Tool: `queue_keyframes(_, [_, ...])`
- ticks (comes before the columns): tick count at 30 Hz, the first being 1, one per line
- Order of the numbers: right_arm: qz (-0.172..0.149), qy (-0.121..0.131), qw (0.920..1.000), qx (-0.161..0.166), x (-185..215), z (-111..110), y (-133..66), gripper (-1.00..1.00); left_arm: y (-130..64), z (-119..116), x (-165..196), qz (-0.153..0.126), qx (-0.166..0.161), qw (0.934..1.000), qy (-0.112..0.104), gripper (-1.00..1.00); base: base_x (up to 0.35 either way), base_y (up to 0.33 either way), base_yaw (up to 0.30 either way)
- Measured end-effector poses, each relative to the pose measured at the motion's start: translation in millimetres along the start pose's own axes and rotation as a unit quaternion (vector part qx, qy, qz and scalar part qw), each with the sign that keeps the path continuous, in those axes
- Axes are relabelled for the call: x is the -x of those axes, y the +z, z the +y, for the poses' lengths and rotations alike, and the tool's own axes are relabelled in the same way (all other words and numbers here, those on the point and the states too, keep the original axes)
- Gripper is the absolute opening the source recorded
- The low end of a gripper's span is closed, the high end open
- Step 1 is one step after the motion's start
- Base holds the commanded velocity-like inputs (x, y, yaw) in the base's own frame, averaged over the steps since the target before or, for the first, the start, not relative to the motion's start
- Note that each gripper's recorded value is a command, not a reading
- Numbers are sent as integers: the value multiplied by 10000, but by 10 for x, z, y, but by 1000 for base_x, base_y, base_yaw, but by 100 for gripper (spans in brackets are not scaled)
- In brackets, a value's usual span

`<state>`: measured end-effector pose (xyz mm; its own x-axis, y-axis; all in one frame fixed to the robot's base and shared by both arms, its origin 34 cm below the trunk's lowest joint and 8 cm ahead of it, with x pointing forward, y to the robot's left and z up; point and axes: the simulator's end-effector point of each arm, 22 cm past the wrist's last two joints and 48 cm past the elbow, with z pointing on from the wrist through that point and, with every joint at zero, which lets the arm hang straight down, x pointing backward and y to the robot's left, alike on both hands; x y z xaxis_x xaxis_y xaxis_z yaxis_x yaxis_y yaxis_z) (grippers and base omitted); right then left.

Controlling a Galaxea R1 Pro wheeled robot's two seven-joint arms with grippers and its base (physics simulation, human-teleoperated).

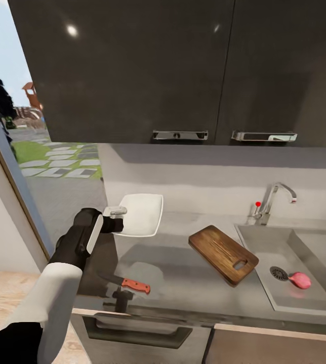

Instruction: In the kitchen, take the Vidalia onion out of the sink, dice it on the chopping board with the paring knife, put the diced onion into the bowl on the countertop, then place both the paring knife and the chopping board into the sink.

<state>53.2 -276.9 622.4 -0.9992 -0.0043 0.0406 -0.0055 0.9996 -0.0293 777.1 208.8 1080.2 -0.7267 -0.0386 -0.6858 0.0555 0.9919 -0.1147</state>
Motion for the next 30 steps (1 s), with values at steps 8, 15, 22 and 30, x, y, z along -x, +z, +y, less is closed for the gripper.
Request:
queue_keyframes(8, [2, 0, 10000, 1, -2, 2, 0, 100, 2, -1, -1, 1, 0, 10000, 0, -100, 0, 0, -72])
queue_keyframes(15, [1, 0, 10000, 1, -2, 1, 0, 100, 0, -3, -1, 1, -6, 10000, -3, -100, 18, 0, -164])
queue_keyframes(22, [0, 0, 10000, 0, -3, 0, -1, 100, 17, 1, -34, 45, 1, 10000, -2, -100, 145, 0, -19])
queue_keyframes(30, [2, 0, 10000, -1, -1, -1, 0, 100, 38, 3, -61, 85, 0, 10000, -5, -100, 38, 0, -1])
